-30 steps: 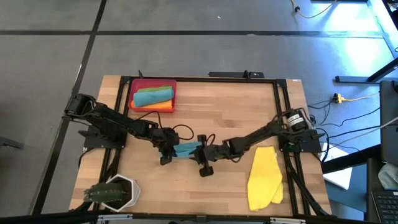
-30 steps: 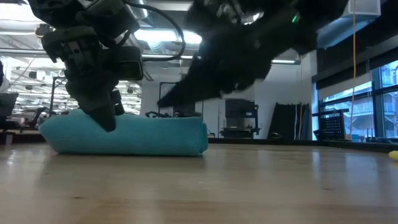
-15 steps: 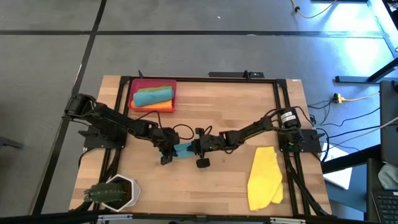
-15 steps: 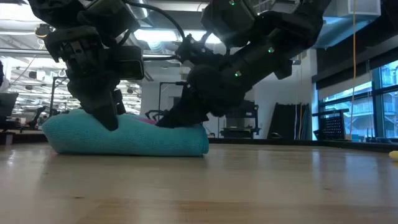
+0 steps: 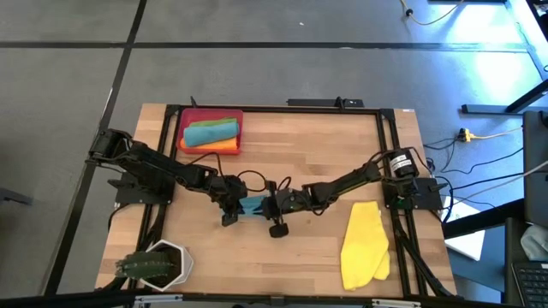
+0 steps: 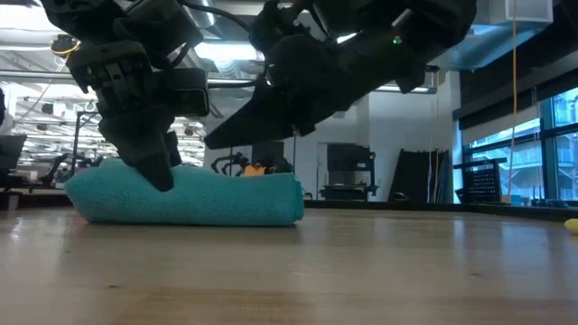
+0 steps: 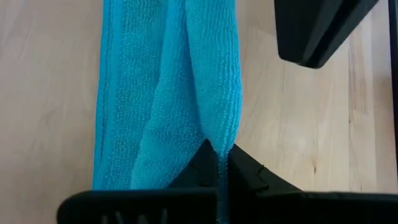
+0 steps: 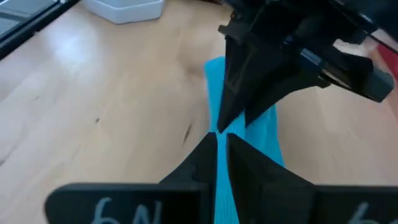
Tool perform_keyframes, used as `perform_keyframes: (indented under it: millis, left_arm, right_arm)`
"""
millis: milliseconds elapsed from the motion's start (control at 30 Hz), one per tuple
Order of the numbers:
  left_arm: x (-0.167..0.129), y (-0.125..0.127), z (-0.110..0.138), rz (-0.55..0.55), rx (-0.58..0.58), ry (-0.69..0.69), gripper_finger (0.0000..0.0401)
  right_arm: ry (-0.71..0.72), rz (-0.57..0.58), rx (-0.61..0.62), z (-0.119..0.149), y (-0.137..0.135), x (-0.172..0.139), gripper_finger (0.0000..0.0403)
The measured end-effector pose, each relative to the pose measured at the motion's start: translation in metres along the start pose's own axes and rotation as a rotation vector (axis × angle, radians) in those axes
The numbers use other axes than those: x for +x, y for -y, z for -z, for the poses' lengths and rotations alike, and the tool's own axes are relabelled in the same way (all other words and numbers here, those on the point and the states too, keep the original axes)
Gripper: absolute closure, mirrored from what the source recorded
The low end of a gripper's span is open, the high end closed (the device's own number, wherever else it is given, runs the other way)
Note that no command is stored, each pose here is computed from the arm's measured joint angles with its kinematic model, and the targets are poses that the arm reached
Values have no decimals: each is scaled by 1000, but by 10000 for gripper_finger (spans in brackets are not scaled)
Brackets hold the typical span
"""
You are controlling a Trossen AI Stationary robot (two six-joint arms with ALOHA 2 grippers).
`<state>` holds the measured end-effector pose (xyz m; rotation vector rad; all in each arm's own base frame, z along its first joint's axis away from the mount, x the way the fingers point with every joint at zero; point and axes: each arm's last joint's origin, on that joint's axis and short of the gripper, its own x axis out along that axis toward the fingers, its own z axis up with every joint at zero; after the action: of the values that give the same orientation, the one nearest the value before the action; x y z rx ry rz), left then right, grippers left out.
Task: Roll microfiber towels into tight, uniform cylinder then place into a basket
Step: Roll the blue microfiber towel
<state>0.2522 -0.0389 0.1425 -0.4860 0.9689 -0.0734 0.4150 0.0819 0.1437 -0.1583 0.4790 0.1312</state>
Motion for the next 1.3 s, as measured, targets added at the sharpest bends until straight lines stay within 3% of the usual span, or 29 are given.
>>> perform_keyframes:
  millis: [233,567,1067,1300]
  left_arm:
    - [0,0,-1,1,1,6,401]
    - [0,0,-1,-35,35,33,398]
    - [-2,4,-3,-52,157,65,287]
    - [-20,5,-6,-206,184,58,258]
  right_arm:
    - [-46,6,9,16,1,10,366]
    - [-97,61,116,40,26,25,366]
    - [-108,72,153,42,32,25,366]
    - [-116,57,188,44,39,25,366]
